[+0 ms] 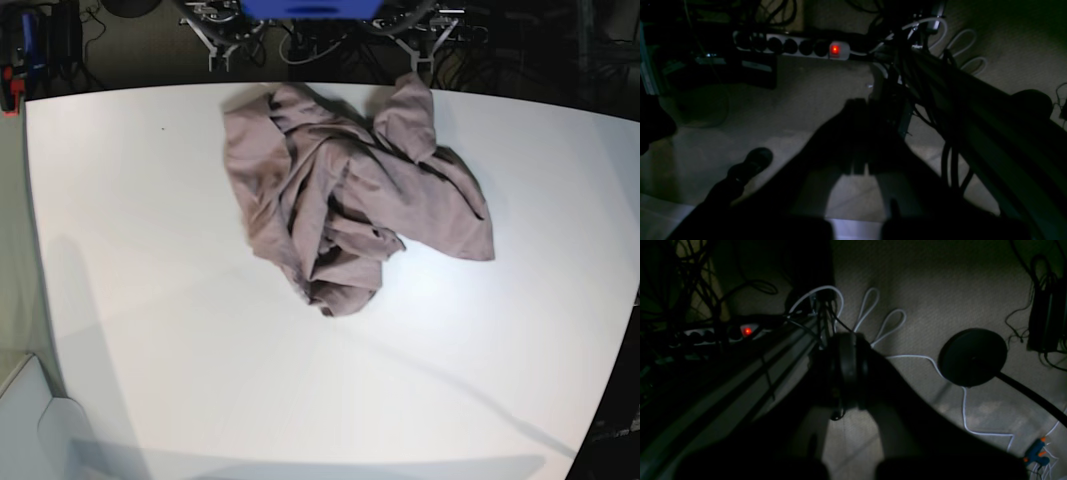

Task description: Layout the t-shirt on the table in an organized manner, then fold the t-shirt properly

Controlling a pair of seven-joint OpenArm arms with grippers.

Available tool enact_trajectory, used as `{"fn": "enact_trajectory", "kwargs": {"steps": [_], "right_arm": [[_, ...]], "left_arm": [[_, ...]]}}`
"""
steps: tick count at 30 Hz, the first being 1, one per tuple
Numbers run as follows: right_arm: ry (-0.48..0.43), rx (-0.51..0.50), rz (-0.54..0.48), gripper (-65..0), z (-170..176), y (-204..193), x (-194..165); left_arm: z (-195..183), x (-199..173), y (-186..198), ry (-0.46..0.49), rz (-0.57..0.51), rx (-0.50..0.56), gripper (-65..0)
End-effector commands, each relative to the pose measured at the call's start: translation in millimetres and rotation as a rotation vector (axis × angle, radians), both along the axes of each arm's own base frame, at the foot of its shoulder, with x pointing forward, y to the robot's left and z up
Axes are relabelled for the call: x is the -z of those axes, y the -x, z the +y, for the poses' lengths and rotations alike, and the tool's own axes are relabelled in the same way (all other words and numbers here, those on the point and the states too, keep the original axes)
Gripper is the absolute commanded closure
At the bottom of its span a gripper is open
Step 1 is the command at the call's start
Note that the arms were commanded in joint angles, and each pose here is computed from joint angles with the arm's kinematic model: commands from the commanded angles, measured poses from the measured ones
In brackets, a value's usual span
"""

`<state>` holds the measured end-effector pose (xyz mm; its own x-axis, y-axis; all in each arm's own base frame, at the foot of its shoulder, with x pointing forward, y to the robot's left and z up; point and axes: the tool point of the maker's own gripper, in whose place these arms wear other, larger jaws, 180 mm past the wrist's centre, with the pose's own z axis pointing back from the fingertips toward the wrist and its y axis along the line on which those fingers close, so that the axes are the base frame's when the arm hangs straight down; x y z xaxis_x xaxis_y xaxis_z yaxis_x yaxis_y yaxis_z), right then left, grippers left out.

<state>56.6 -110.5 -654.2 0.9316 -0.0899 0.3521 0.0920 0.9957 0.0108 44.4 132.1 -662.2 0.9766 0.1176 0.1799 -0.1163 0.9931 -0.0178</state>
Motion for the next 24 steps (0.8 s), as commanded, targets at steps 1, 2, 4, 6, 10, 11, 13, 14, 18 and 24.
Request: {"fn": "enact_trajectory", "kwargs": {"steps": [1, 2, 4, 6, 10, 11, 13, 14, 18, 24], "right_arm": [[0.007, 0.002, -0.014, 0.0, 0.0, -1.4, -1.0], [0.007, 0.002, -0.014, 0.0, 0.0, -1.4, -1.0], [0.007, 0.004, -0.013, 0.0, -0.1, -1.4, -1.0], [0.007, 0.002, -0.014, 0.0, 0.0, -1.4, -1.0], [0.013, 0.0, 0.002, 0.0, -3.9, 8.6, -0.1], [0.016, 0.002, 0.008, 0.0, -6.0, 12.7, 0.2], [0.018, 0.001, 0.006, 0.0, -7.0, 11.7, 0.2], [0.018, 0.001, 0.006, 0.0, -7.0, 11.7, 0.2], [0.019, 0.0, 0.042, 0.0, -7.9, 34.8, 1.3], [0.057, -0.001, 0.023, 0.0, -28.6, 37.4, -0.9]], "left_arm": [[-0.4, -0.4, -1.6, -0.007, -0.01, 0.004, 0.0], [-0.4, -0.4, -1.6, -0.007, -0.01, 0.004, 0.0], [-1.4, -0.3, -0.6, -0.006, -0.009, 0.004, 0.0], [-1.6, -0.3, -0.6, -0.006, -0.008, 0.009, 0.0], [-1.6, -0.6, -4.6, -0.006, -0.015, 0.01, 0.0], [-1.6, -0.6, -4.6, -0.006, -0.015, 0.01, 0.0], [-1.6, -0.7, -5.6, -0.006, -0.016, 0.009, 0.0], [0.5, -0.7, -5.6, -0.009, -0.016, 0.007, 0.0], [0.7, -0.1, 2.5, -0.009, -0.004, 0.003, 0.0], [7.1, 0.8, 33.4, -0.02, 0.039, 0.01, 0.0]]}}
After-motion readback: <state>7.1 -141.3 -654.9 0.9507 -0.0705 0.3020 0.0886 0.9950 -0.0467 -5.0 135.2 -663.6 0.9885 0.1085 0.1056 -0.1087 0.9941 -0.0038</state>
